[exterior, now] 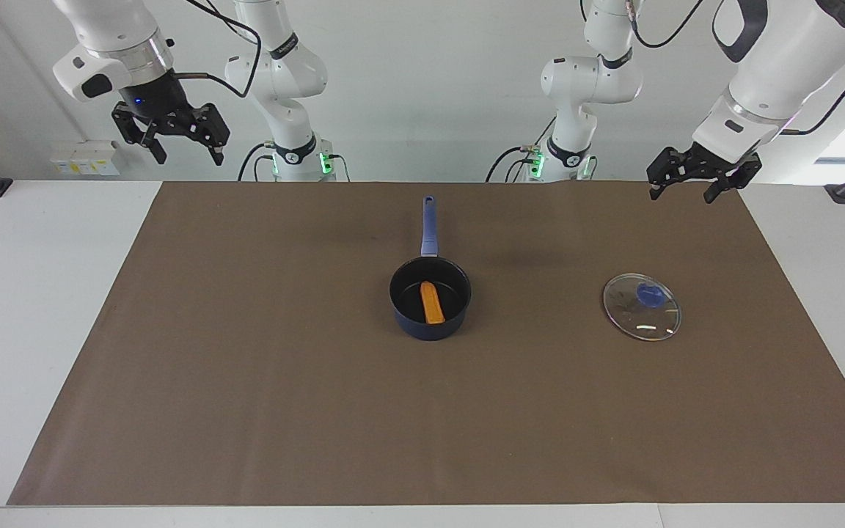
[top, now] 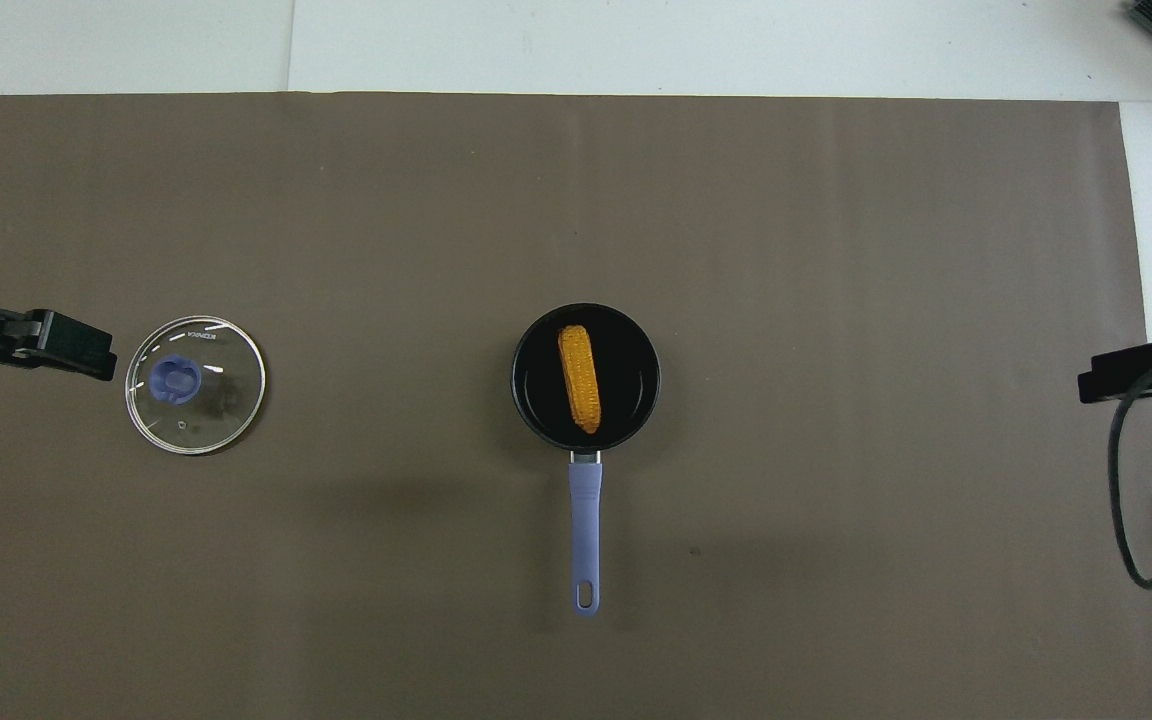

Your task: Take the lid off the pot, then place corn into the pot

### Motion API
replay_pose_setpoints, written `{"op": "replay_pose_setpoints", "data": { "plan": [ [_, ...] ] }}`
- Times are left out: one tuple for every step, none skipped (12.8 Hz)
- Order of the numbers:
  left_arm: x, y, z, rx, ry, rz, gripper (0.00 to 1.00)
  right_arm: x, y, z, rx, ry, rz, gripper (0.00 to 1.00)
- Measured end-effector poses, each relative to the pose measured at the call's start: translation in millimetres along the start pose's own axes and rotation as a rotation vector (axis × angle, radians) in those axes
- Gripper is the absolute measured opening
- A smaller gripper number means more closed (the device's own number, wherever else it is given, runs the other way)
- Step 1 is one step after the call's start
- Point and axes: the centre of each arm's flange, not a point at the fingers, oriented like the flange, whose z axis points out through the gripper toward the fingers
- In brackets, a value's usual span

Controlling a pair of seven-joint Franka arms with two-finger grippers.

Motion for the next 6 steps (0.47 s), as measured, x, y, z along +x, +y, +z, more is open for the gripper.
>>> {"op": "replay_pose_setpoints", "data": {
  "plan": [
    [0.0, 0.0, 0.0, 0.0, 0.0, 0.0, 1.0, 0.0, -0.5, -0.1, 0.0, 0.0, -0.001, 1.0],
    [-0.1, 0.0, -0.1, 0.0, 0.0, 0.0, 1.0, 0.0, -1.2, -0.1, 0.0, 0.0, -0.002, 1.0],
    [-0.1, 0.0, -0.1, 0.0, 0.0, 0.0, 1.0, 0.0, -1.5, -0.1, 0.0, 0.0, -0.003, 1.0],
    [-0.1, 0.0, -0.1, 0.0, 0.0, 0.0, 1.0, 0.0, -1.1, -0.1, 0.0, 0.0, -0.002, 1.0],
    [-0.1, 0.0, -0.1, 0.0, 0.0, 0.0, 1.0, 0.0, -0.5, -0.1, 0.0, 0.0, -0.001, 1.0],
    [-0.1, 0.0, -0.1, 0.0, 0.0, 0.0, 1.0, 0.0, 0.1, -0.1, 0.0, 0.0, -0.004, 1.0]
  ]
}}
